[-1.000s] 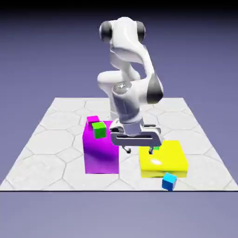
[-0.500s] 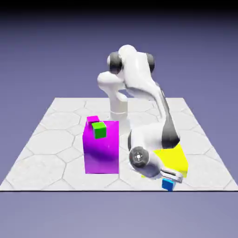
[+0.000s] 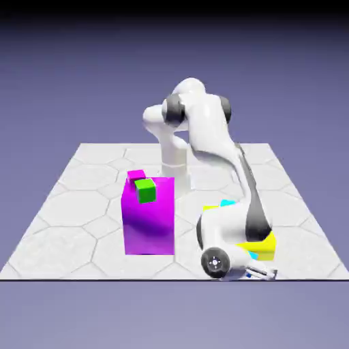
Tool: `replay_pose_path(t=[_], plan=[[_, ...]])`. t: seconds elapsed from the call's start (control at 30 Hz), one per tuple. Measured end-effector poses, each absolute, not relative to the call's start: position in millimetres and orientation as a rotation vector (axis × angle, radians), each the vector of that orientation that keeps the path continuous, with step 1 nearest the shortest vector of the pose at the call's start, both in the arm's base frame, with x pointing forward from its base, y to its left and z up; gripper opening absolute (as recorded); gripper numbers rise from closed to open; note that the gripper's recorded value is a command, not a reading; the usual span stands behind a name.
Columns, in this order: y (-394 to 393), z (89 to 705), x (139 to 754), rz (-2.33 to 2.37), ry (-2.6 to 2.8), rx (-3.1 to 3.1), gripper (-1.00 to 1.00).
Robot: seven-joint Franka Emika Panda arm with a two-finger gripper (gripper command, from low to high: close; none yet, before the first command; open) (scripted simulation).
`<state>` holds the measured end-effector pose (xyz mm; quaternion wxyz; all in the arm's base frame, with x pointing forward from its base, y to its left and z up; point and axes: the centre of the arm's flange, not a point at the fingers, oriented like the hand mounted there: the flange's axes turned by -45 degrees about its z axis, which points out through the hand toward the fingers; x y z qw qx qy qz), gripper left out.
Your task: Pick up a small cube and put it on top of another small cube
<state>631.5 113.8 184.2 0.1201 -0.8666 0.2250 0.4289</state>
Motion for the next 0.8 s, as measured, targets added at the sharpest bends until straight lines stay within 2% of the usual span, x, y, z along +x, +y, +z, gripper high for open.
replay_pose_path(t=[0.2, 0.4, 0.47, 0.7, 0.73, 0.8], plan=[[-15, 298, 611, 1.258, 0.583, -2.577, -1.00], [-135, 405, 545, 1.295, 0.585, -2.574, -1.00], [-140, 410, 541, 1.297, 0.586, -2.573, -1.00], [-124, 363, 507, 1.297, 0.587, -2.573, -1.00], [-122, 360, 505, 1.297, 0.586, -2.573, 1.00], [-122, 360, 505, 1.298, 0.586, -2.574, 1.00]])
